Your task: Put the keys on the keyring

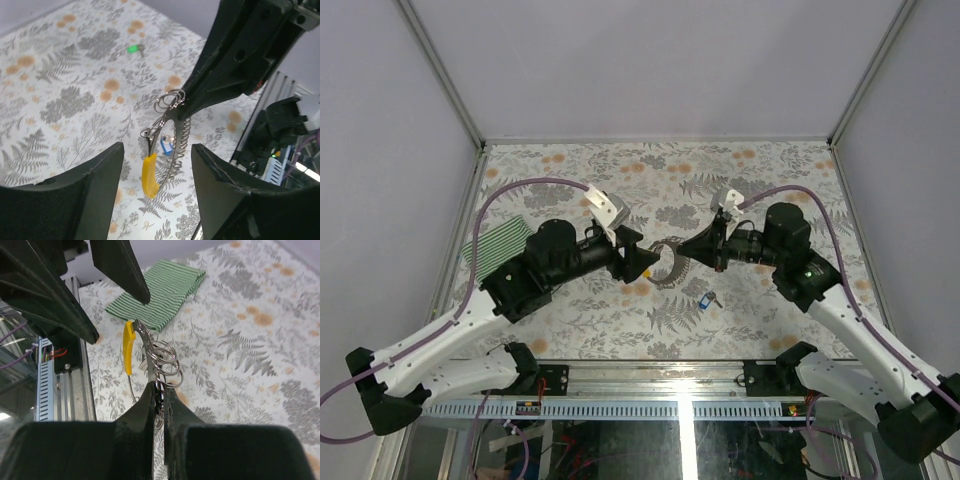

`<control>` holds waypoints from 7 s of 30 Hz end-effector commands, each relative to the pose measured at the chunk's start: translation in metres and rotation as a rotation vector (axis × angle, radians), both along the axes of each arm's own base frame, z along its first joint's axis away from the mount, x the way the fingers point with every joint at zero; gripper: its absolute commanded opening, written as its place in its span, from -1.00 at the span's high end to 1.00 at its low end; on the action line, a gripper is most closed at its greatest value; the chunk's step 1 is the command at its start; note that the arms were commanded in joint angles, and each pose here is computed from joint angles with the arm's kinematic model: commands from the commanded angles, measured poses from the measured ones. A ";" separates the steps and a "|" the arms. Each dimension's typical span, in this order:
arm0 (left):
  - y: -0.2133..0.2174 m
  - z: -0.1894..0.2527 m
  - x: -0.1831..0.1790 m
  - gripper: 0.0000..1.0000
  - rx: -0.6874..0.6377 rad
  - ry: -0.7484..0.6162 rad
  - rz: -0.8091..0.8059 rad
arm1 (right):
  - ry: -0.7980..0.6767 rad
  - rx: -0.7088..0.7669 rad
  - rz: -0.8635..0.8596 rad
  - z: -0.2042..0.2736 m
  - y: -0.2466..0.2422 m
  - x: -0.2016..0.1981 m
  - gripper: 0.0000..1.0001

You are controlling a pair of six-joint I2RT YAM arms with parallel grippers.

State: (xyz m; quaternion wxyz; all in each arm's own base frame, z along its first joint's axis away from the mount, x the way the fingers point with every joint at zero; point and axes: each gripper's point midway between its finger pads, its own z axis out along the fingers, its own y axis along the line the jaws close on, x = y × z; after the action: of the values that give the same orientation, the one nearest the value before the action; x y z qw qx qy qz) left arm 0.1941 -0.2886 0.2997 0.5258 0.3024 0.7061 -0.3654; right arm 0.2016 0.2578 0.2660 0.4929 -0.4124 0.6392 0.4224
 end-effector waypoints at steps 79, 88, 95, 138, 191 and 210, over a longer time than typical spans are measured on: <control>0.025 0.075 0.014 1.00 0.282 -1.159 -0.053 | 0.020 0.164 -0.302 0.129 -0.048 -0.016 -0.18; 0.026 0.094 0.025 1.00 0.271 -1.220 0.035 | 0.207 0.242 -0.295 0.133 -0.034 -0.013 -0.16; 0.032 0.117 0.033 1.00 -0.002 -0.925 0.181 | 0.280 0.425 -0.307 0.169 -0.029 -0.008 -0.12; 0.024 0.143 0.050 1.00 -0.422 -0.450 0.364 | 0.475 0.836 -0.164 0.234 0.041 0.026 0.05; 0.015 0.141 0.045 1.00 -0.388 -0.464 0.325 | 0.467 0.813 -0.193 0.229 0.047 0.036 0.60; 0.016 0.121 0.036 0.76 -0.276 -0.414 0.274 | 0.097 0.605 -0.196 0.223 0.041 0.030 1.00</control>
State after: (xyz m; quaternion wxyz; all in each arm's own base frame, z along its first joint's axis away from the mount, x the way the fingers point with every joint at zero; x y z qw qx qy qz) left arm 0.2432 -0.2783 0.3931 0.7327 0.1951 0.5813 -0.2954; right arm 0.2498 0.3081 0.4488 0.5256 -0.0743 0.6018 0.5967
